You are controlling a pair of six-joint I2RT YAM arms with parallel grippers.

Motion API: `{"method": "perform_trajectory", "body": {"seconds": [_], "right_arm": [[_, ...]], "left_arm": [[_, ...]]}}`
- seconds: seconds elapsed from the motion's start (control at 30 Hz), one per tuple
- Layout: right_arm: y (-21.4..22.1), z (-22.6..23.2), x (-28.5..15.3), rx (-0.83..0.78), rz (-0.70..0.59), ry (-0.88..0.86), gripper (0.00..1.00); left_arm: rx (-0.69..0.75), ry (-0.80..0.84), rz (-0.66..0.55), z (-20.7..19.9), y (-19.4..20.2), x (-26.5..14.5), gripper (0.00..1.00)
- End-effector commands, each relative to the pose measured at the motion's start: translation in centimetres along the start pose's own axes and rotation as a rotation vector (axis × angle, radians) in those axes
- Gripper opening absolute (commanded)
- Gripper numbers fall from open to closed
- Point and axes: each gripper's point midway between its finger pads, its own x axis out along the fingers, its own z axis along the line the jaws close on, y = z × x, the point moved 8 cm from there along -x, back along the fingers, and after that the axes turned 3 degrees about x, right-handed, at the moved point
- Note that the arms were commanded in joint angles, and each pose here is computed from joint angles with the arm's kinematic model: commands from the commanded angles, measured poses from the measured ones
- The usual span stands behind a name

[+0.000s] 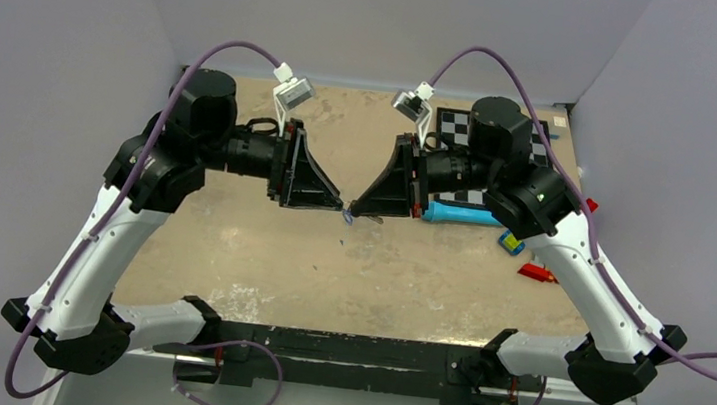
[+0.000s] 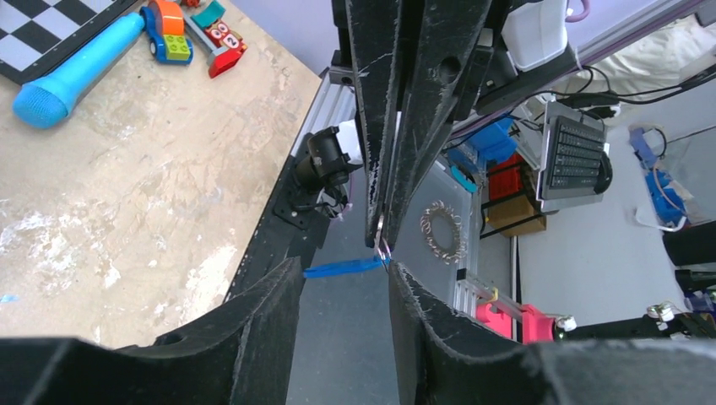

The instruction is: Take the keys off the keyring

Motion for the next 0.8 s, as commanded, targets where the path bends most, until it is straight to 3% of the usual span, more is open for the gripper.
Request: {"method": "perform_trajectory", "body": {"seconds": [0.0,0.17,0.33,0.43,0.63,0.77], "right_arm": [[-0.7,0.6,0.1,-0.034,-0.02,-0.034,0.0],[-0.7,0.4,0.3,-0.029,-0.022,-0.027,0.0],[-0.7,0.1,0.4,-0.022,-0.022,-0.018,0.0],[-0.6,0.1,0.4,-0.02,-0.019,-0.017,0.0],[-0.6,0.1,0.3,-0.02,-0.015,-0.018,0.0],[-0.6,0.3,0.3,-0.021,-0.011,-0.023,0.0]], "left_arm": [[0.026,0.058,-0.035,-0.6,-0.9,0.2,0.44],[0.034,0.074,-0.04,-1.0,-1.0,0.0,0.44],[0.06,0.062,-0.047,-1.8,-1.1,-0.7,0.58],[0.069,0.059,-0.055,-2.1,-1.2,-0.9,0.61],[0.047,0.053,-0.043,-1.2,-1.3,-0.2,0.44],[0.04,0.053,-0.038,-0.8,-1.4,0.1,0.4]]}}
